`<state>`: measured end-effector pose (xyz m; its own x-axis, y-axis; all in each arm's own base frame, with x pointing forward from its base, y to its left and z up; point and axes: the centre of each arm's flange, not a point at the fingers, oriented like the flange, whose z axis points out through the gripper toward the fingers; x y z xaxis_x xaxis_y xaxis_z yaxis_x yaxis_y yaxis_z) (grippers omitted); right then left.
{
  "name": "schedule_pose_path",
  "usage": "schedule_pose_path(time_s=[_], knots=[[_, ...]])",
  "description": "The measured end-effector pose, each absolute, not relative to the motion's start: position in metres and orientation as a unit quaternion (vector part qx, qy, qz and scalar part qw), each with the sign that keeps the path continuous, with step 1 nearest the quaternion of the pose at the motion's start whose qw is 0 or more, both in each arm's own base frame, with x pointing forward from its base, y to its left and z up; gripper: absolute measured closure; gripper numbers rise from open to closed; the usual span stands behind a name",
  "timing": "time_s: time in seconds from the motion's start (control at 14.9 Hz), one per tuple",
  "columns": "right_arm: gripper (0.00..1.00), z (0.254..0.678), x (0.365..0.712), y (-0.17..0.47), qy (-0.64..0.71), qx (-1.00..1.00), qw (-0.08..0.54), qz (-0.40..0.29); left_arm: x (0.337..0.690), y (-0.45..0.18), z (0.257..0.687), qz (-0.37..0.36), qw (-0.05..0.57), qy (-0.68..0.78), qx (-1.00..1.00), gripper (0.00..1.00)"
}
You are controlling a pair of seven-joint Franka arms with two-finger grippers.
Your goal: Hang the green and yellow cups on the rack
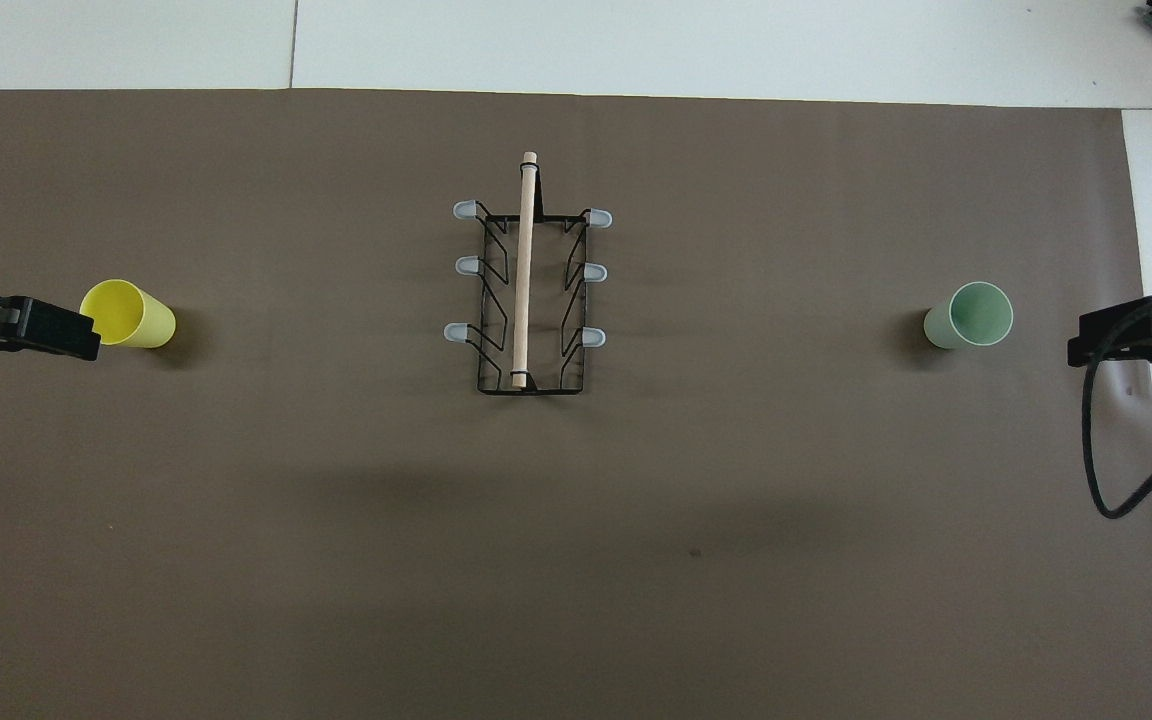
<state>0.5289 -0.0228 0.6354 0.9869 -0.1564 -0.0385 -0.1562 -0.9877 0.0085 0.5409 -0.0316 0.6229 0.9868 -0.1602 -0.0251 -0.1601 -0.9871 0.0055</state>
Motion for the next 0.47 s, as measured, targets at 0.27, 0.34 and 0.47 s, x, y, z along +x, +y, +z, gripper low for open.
schedule_pose_path(time_s=[0.27, 0.34, 0.47], knots=[[0.00, 0.6351, 0.5287, -0.0179, -0.074, 0.997, 0.003, -0.021, 0.5408, -0.0314, 0.6230, -0.013, 0.002, -0.080, 0.997, 0.00], [0.00, 0.6351, 0.5287, -0.0176, -0.073, 0.997, 0.006, -0.021, 0.5408, -0.0314, 0.6227, -0.013, 0.002, -0.080, 0.997, 0.00], [0.00, 0.6350, 0.5286, -0.0179, -0.072, 0.997, 0.012, -0.021, 0.5407, -0.0313, 0.6221, -0.014, 0.002, -0.080, 0.997, 0.00]])
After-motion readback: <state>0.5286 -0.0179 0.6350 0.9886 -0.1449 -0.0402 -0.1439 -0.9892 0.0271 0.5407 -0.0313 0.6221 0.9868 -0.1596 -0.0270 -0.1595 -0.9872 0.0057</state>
